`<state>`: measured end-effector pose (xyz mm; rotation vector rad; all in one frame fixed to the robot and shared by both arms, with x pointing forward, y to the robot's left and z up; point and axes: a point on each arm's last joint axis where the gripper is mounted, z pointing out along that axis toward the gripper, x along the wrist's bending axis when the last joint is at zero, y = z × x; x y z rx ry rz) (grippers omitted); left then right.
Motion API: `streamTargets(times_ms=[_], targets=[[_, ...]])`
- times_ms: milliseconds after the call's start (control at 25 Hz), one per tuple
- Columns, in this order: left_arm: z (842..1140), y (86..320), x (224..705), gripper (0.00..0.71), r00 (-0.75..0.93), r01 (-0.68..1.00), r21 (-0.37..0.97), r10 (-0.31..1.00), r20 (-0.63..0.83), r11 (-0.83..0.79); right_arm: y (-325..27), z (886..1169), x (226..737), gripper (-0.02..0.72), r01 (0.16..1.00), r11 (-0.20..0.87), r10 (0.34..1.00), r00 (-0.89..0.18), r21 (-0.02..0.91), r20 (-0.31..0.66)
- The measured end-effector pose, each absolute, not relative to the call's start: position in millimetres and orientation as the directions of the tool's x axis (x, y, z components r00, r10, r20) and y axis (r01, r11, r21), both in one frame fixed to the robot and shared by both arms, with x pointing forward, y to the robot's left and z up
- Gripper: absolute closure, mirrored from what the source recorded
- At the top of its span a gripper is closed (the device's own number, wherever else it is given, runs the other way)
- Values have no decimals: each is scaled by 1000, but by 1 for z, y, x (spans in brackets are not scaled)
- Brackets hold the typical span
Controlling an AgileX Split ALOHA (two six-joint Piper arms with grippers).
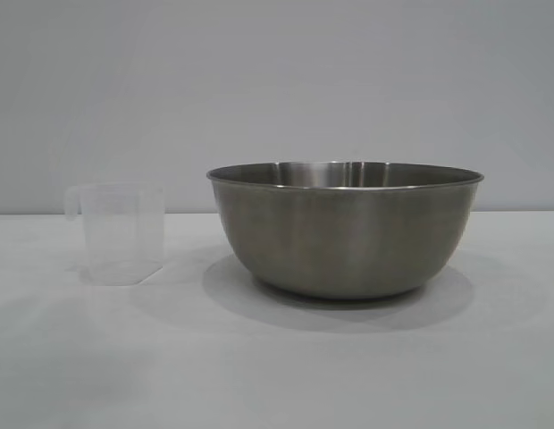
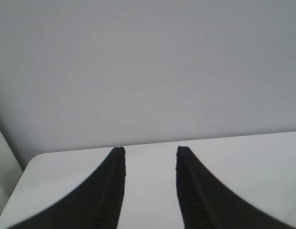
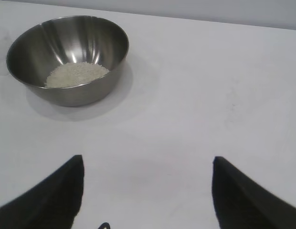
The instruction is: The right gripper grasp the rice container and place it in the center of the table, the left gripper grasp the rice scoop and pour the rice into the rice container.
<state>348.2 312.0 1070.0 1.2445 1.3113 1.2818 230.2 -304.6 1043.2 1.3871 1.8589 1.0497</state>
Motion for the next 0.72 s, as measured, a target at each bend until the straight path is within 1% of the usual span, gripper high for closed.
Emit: streamTargets(times_ms=[200, 320, 600, 720], targets=[[1067, 315, 318, 460, -150, 108, 994, 988, 33, -17, -305, 1043, 230, 195, 496, 147, 958, -285, 856, 1], [1065, 314, 304, 460, -142, 114, 993, 989, 26, -10, -305, 1043, 230, 195, 496, 147, 958, -285, 856, 1], [1053, 306, 276, 460, -30, 177, 980, 995, 94, -87, -305, 1043, 230, 195, 496, 147, 958, -285, 856, 1], [1056, 303, 264, 460, 3, 165, 981, 995, 104, -103, -305, 1043, 230, 195, 496, 147, 958, -285, 856, 1]])
